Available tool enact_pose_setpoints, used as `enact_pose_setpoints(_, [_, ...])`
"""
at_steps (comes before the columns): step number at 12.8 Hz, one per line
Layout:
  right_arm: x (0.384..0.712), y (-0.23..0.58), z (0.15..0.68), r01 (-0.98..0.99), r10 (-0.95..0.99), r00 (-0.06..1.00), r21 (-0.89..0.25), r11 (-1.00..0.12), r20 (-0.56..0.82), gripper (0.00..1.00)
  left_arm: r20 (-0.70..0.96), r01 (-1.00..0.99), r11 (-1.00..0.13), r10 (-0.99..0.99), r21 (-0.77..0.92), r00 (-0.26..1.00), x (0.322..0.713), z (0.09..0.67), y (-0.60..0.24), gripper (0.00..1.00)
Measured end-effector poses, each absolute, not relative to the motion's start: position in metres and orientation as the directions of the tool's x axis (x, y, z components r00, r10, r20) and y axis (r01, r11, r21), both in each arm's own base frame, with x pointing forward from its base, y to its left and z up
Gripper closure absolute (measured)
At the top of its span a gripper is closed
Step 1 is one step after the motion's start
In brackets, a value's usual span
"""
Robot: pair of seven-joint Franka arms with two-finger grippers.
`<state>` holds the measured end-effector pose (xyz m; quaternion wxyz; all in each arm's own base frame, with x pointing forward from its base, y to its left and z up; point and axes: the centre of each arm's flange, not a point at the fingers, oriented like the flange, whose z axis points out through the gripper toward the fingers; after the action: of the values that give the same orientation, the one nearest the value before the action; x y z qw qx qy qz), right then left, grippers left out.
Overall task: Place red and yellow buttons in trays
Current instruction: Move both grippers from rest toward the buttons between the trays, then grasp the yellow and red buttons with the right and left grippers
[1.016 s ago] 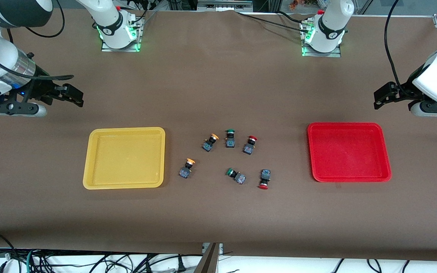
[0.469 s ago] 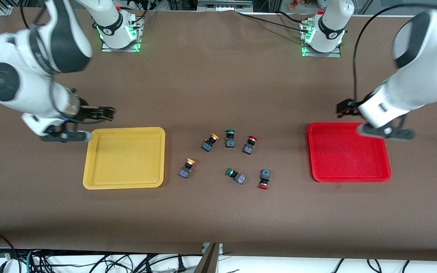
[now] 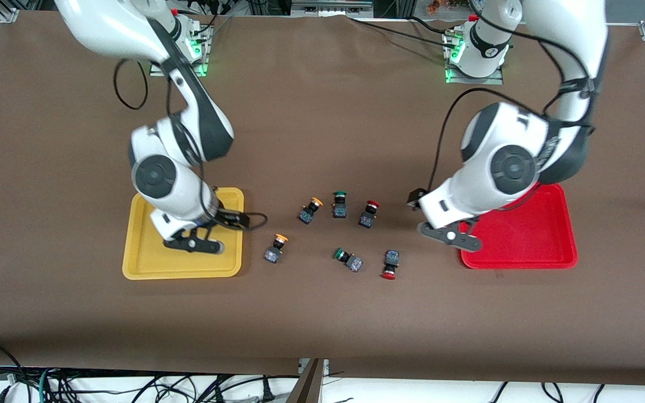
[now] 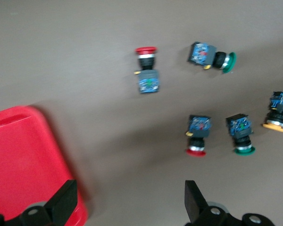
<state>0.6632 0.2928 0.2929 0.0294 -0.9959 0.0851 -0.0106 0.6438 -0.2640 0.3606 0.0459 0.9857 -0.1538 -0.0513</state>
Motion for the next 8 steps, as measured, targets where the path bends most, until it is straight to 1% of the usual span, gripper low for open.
enact_pose_setpoints(2, [0.672,0.314,0.243,-0.217,-0.226,0.972,-0.110,-0.970,0.069,0.00,-0.103,-0.296,-0.942,-0.314,0.159,0.944,0.642,0.310,-0.288,0.00])
enact_pose_setpoints(4, [0.675,0.331,0.211,-0.255,-0.271,0.958,-0.149,-0.956,0.098,0.00,-0.106,-0.309,-0.934,-0.331,0.179,0.938,0.638,0.264,-0.310,0.00])
enact_pose_setpoints(6, [0.678,0.346,0.204,-0.281,-0.300,0.948,-0.168,-0.945,0.105,0.00,-0.103,-0.324,-0.928,-0.346,0.184,0.933,0.631,0.226,-0.329,0.00])
enact_pose_setpoints(8, [0.677,0.357,0.203,-0.291,-0.312,0.944,-0.179,-0.940,0.108,0.00,-0.115,-0.344,-0.920,-0.368,0.186,0.923,0.620,0.200,-0.347,0.00])
